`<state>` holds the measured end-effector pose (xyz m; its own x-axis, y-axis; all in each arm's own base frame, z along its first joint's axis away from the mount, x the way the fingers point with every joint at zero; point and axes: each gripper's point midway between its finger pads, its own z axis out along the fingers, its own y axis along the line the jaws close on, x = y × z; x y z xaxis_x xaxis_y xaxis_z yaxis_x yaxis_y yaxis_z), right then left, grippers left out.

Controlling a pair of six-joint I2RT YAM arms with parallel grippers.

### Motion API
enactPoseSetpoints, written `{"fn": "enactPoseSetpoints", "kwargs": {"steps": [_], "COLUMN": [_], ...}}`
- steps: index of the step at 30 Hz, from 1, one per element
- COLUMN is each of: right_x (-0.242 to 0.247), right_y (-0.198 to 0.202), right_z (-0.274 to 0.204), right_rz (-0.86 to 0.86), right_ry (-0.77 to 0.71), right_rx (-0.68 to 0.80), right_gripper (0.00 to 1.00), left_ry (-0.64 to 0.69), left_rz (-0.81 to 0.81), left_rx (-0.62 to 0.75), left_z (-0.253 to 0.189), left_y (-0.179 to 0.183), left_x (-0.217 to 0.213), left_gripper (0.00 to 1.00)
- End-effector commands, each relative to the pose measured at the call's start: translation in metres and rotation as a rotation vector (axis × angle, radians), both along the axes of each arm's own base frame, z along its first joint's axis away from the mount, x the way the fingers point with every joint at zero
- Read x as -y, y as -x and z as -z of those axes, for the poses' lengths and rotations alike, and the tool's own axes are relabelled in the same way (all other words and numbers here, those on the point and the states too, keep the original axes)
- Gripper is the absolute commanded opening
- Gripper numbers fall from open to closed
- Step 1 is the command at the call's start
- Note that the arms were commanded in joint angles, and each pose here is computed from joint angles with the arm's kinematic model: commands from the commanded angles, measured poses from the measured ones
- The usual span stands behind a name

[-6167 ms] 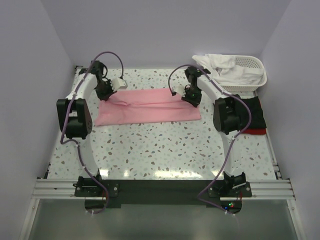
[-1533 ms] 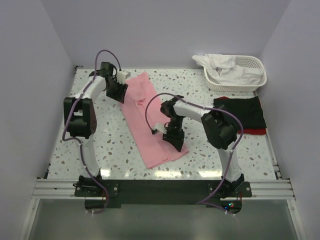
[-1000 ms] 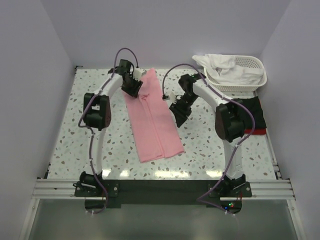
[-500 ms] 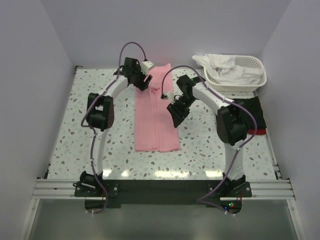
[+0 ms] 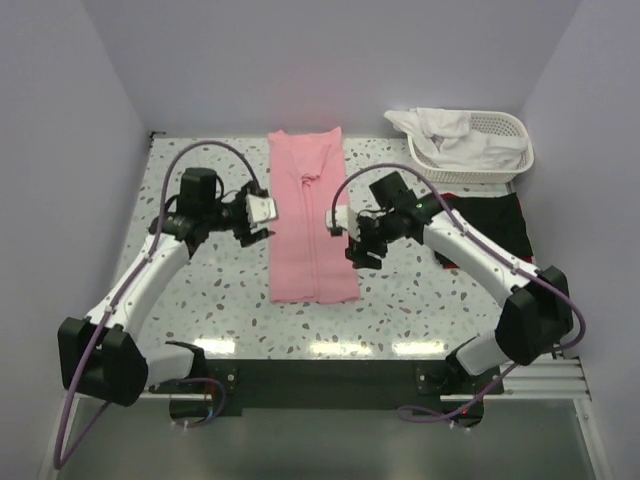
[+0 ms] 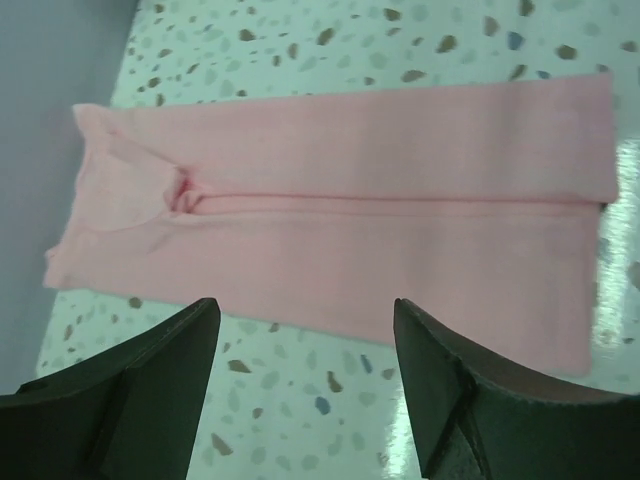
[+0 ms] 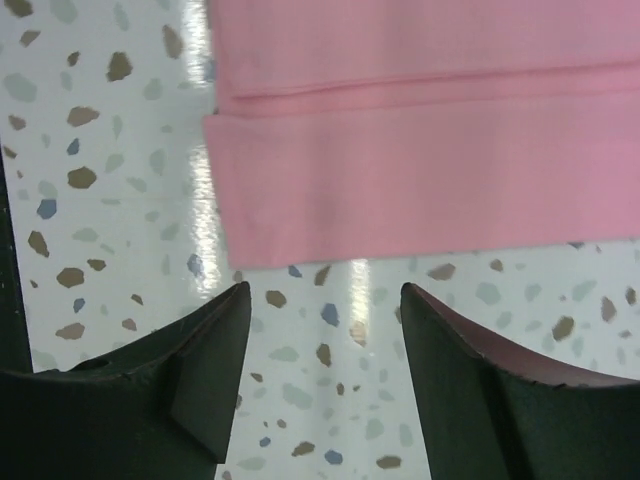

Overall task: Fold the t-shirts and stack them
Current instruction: Fold the tshirt

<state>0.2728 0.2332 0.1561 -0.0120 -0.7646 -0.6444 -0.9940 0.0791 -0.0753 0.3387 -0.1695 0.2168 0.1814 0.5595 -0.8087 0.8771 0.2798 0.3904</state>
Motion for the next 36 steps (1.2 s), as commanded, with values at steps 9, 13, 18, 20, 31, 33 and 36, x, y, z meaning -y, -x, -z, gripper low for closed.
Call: {"fn": "enactPoseSetpoints", "kwargs": {"steps": [9, 13, 18, 20, 31, 33, 36], "right_x": [-0.009, -0.010, -0.011, -0.009, -0.007, -0.008, -0.006], "right_y": [0.061, 0.061, 0.065, 0.069, 0.060, 0.057, 0.057], "right_z": [0.098, 0.111, 0.126, 0.133, 0.166, 0.165, 0.167], "right_rz": [-0.305, -0.298, -0.331, -0.343, -0.284, -0.274, -0.258], "right_ry": [0.103, 0.120, 0.148, 0.162, 0.259, 0.267, 0.290], "right_rx": [0.094, 0.080, 0.086, 0.084, 0.065, 0.067, 0.050], "right_gripper": [0.54, 0.51, 0.49, 0.48, 0.34, 0.25, 0.08], "left_ry": [-0.200, -0.243, -0.277, -0.291, -0.359, -0.369, -0.369], "left_rz": [0.313, 0.343, 0.369, 0.367, 0.325, 0.327, 0.333], "left_rx": [-0.093, -0.129, -0.137, -0.133, -0.199, -0.218, -0.211], "left_z": [0.143, 0.167, 0.183, 0.188, 0.214, 0.216, 0.213], "left_y": [0.131, 0.140, 0.142, 0.141, 0.128, 0.126, 0.125], "left_x": [0.014, 0.013, 0.012, 0.011, 0.008, 0.008, 0.009], "left_gripper": [0.64, 0.58, 0.57, 0.57, 0.37, 0.23, 0.05]}}
